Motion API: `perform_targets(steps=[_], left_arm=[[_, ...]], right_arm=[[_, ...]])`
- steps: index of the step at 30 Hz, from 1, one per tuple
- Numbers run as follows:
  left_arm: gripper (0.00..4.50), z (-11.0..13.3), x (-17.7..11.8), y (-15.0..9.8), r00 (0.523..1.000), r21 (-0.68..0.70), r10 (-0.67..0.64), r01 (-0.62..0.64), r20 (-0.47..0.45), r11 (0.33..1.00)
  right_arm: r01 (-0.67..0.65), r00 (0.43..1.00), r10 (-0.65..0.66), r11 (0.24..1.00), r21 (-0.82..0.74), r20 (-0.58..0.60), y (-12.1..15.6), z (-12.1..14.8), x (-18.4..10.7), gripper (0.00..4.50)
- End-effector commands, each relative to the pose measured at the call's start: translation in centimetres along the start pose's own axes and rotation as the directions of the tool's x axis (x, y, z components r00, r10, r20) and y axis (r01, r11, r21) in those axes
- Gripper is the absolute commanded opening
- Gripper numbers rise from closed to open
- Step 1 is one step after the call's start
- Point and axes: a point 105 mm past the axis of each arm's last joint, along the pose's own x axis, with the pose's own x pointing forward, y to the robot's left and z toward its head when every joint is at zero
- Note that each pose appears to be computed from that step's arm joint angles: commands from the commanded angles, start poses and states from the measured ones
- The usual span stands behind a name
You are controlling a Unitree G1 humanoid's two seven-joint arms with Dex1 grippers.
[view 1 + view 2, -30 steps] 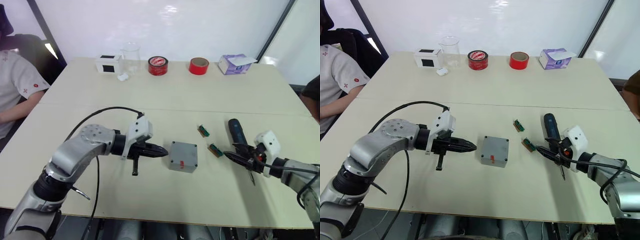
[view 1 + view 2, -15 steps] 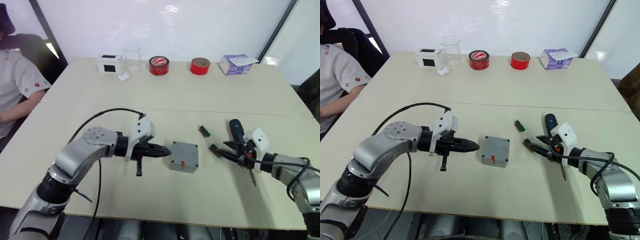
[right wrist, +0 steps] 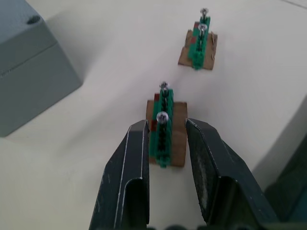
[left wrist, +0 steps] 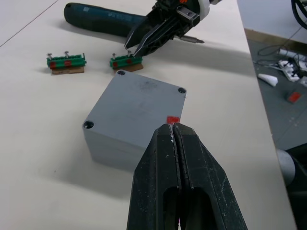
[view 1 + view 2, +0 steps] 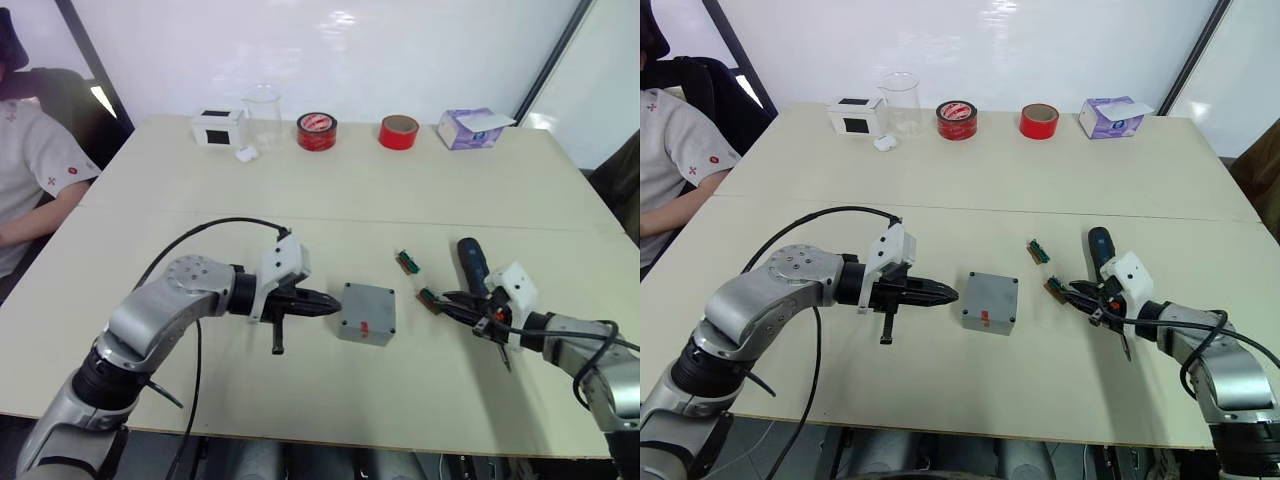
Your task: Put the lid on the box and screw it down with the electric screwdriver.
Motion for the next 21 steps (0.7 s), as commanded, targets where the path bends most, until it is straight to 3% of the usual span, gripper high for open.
perform_targets(steps=[1,3,6,7,17,21], left_arm=[[0.0,0.3,-0.1,-0.1,1.0,0.032,0.003,-0.004,0.008,0.999],[0.0,0.2,-0.1,-0.1,1.0,0.033,0.006,-0.006,0.005,0.999],[0.0,0.3,-0.1,-0.1,1.0,0.033,0.009,-0.009,0.006,0.999],[0.0,0.3,-0.1,-0.1,1.0,0.033,0.009,-0.01,0.006,0.999],[0.0,0.4,-0.1,0.0,1.0,0.032,0.017,-0.017,0.011,0.999],[0.0,0.3,-0.2,0.1,1.0,0.029,0.02,-0.02,0.011,0.999]], right_arm=[[-0.001,0.999,0.003,1.0,-0.029,0.045,0.2,1.4,0.1,1.23],[-0.003,0.999,0.005,1.0,-0.029,0.045,0.2,1.5,0.2,1.23],[-0.003,0.999,0.004,1.0,-0.03,0.042,0.2,1.4,0.3,0.5],[-0.003,0.999,0.004,1.0,-0.031,0.041,0.2,1.4,0.3,0.06],[0.015,0.999,-0.013,0.999,-0.04,0.051,-0.2,1.9,0.1,0.06],[0.04,0.993,-0.035,0.999,-0.037,0.116,-0.8,3.7,-0.5,0.06]])
